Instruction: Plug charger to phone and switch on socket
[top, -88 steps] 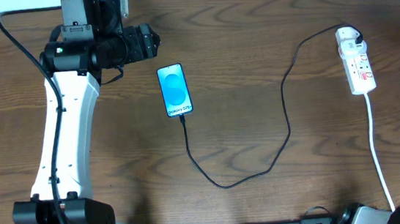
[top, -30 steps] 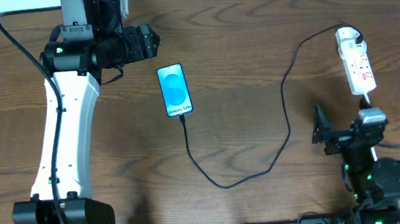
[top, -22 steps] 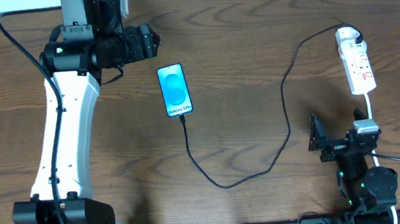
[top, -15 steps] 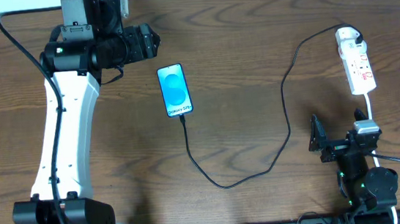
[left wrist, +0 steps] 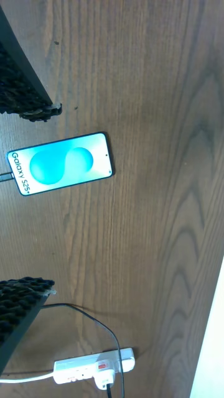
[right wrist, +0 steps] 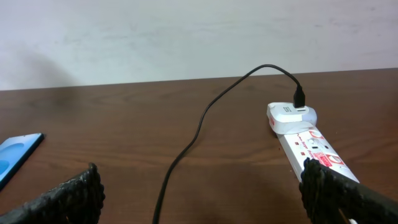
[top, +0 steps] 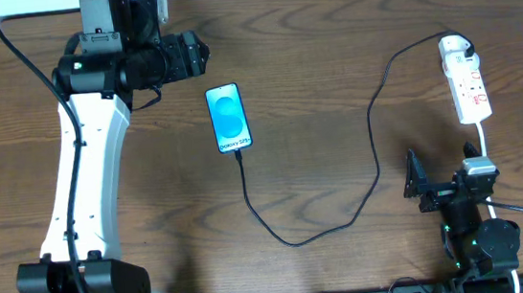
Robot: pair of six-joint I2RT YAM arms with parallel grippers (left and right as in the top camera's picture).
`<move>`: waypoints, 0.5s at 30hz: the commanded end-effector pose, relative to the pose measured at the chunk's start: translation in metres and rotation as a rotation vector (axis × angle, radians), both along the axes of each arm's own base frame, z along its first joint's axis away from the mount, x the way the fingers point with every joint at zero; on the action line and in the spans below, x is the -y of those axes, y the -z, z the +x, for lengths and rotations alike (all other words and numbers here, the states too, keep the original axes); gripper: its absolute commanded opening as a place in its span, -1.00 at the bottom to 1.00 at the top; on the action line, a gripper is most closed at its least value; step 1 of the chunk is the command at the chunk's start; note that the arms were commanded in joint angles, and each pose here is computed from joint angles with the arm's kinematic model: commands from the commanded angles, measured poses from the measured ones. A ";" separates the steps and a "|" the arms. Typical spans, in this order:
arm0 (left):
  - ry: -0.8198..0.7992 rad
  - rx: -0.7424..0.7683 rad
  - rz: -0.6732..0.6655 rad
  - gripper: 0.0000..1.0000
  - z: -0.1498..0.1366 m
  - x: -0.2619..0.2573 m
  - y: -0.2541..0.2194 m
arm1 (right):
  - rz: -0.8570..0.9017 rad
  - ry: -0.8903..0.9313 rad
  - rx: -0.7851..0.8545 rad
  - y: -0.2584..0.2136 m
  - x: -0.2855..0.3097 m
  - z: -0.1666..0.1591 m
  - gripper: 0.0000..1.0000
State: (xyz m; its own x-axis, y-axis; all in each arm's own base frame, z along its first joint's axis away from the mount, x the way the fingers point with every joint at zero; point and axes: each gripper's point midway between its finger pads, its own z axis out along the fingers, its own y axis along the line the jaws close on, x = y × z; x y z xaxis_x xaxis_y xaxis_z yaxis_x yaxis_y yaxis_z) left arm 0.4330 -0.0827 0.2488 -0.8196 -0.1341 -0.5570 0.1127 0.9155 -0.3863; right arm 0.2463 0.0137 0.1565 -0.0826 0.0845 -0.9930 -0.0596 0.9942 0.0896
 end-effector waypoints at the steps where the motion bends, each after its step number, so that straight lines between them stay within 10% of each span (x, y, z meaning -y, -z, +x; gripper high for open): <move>1: 0.001 0.006 0.012 0.64 0.000 -0.003 -0.001 | 0.009 0.001 0.002 0.000 -0.001 0.000 0.99; 15: -0.005 0.016 0.023 0.64 0.000 -0.006 -0.003 | 0.009 0.001 0.002 0.000 -0.001 0.000 0.98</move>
State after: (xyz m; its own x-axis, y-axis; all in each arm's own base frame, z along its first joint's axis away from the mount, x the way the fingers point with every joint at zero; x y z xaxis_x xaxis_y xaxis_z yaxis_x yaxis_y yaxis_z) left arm 0.4330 -0.0827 0.2488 -0.8196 -0.1341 -0.5570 0.1127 0.9155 -0.3863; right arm 0.2463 0.0137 0.1565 -0.0826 0.0845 -0.9930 -0.0593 0.9942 0.0896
